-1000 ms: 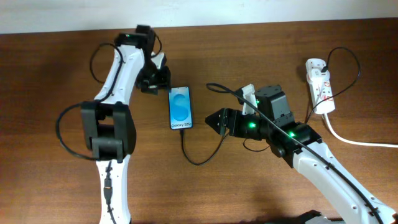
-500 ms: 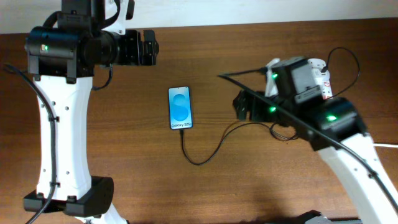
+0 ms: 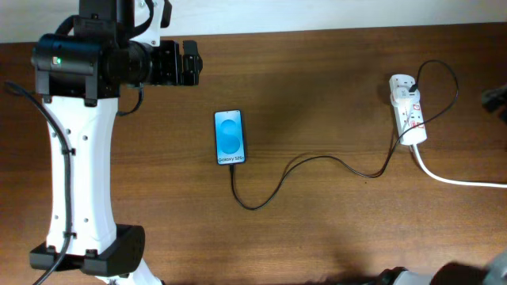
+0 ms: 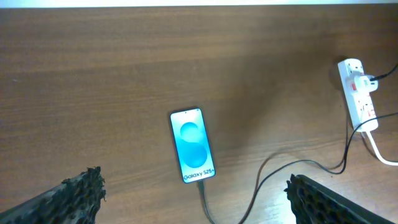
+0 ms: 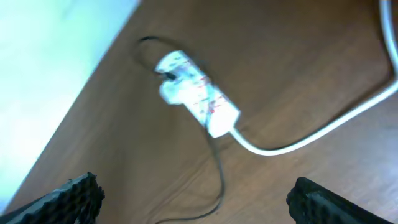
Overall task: Plug charger to phone and switch on socket
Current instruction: 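Move the right gripper to the power strip switch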
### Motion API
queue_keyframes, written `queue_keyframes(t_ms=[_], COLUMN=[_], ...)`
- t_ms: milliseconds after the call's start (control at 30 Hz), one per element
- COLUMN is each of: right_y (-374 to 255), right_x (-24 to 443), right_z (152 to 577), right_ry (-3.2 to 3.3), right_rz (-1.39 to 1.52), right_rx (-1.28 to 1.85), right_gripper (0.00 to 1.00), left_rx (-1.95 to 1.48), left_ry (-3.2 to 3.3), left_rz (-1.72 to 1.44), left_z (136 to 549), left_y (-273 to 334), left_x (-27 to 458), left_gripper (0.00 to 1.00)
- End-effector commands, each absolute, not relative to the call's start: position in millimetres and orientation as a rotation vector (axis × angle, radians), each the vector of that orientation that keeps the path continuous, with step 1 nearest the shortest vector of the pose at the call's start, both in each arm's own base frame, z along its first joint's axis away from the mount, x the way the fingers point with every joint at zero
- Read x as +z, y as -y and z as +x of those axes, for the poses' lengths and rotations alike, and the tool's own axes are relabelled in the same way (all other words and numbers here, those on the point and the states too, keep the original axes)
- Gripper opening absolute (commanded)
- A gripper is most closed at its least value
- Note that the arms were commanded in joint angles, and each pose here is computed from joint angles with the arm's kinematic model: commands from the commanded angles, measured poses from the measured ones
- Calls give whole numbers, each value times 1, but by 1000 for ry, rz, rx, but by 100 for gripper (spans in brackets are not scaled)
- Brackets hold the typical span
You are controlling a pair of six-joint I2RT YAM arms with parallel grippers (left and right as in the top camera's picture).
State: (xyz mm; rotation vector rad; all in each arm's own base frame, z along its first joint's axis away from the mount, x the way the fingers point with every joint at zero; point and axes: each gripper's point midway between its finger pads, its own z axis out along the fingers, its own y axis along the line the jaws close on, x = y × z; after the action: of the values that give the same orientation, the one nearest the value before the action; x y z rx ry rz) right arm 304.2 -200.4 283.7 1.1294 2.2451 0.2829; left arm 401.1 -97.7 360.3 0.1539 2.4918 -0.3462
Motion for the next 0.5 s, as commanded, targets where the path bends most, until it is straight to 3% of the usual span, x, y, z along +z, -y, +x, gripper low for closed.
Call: queue_keyframes(t_ms=[0, 300, 467], right_y=[237, 303, 279], right_x=[254, 155, 110], right_z=[313, 364, 424], right_ry=[-2241, -2227, -2363], right_rz=[1198, 1328, 1063], right_rx=[335, 372, 304], right_gripper=[100, 98, 98], left_rx=[-337, -337, -337], left_ry=[-2473, -2473, -2473], left_rz=[152, 152, 152], left_z=[399, 399, 399], left_y=[94, 94, 94], left_x=[367, 367, 367], left_gripper=[99, 99, 99])
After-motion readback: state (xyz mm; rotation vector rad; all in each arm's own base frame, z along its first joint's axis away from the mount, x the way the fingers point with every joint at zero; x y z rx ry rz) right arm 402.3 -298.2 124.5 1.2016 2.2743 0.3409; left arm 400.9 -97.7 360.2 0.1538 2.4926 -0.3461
